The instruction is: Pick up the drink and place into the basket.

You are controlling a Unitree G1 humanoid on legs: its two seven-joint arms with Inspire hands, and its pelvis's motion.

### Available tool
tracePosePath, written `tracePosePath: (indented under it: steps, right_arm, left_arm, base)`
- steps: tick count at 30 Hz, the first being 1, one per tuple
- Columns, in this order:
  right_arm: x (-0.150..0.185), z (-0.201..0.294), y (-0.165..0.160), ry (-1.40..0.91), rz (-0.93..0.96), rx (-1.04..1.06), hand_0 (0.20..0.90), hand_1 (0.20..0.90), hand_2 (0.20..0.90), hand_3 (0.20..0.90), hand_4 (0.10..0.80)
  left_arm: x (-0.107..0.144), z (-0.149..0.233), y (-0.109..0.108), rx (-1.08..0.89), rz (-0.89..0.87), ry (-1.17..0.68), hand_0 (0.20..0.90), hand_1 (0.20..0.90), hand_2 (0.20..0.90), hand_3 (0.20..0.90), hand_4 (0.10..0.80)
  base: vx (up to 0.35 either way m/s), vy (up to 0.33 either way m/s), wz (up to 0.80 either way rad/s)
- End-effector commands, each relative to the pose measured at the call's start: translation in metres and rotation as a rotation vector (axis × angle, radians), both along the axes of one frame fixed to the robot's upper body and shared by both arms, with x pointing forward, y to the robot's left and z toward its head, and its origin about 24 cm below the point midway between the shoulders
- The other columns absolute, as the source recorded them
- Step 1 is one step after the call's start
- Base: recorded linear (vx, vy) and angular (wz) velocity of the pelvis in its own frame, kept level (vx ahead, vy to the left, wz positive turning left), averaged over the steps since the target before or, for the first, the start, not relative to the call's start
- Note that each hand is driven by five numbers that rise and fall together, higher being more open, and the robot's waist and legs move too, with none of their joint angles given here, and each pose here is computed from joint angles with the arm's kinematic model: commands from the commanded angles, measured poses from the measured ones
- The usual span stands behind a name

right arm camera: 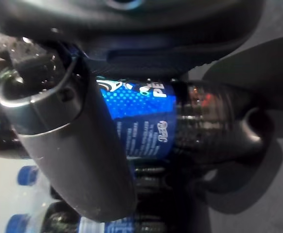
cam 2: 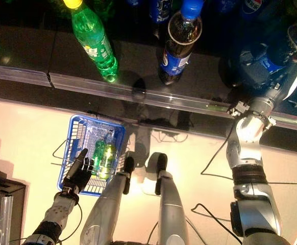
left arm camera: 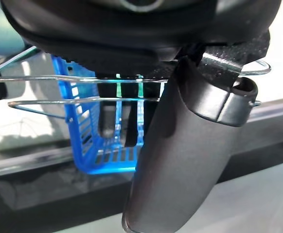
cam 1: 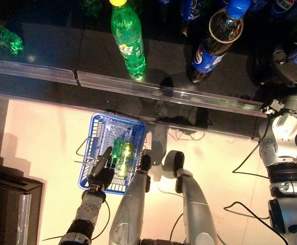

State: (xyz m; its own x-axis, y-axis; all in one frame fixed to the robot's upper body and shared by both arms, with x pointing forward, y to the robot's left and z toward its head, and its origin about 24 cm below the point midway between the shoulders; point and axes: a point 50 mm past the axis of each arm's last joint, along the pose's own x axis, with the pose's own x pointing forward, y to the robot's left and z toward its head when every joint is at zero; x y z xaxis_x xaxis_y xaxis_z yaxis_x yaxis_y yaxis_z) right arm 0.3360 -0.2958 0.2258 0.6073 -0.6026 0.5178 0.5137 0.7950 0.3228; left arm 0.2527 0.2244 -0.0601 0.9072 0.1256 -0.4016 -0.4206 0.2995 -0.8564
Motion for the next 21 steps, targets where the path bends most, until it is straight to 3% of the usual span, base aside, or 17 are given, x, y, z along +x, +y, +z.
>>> tracePosePath:
  steps: [1,9,21]
  right_arm:
    - [-0.020,0.062,-0.018,-0.193,-0.127,-0.142,0.300,0.300,0.300,0.200,0.100]
    - [-0.024,0.065,-0.020,-0.228,-0.177,-0.170,0.300,0.300,0.300,0.200,0.100]
    - [-0.054,0.065,0.004,-0.367,-0.191,-0.350,0.300,0.300,0.300,0.200,0.100]
  left_arm:
    - [0.009,0.048,0.053,0.146,0.072,-0.238,0.300,0.300,0.300,0.200,0.100]
    - [0.007,0.049,0.060,0.150,0.078,-0.239,0.300,0.300,0.300,0.200,0.100]
    - [-0.006,0.046,0.070,0.151,0.121,-0.240,0.300,0.300,0.300,0.200,0.100]
  base:
    - [0.000,0.000,0.00]
    - [-0.006,0.006,0.04]
    - [-0.001,0.011,0.02]
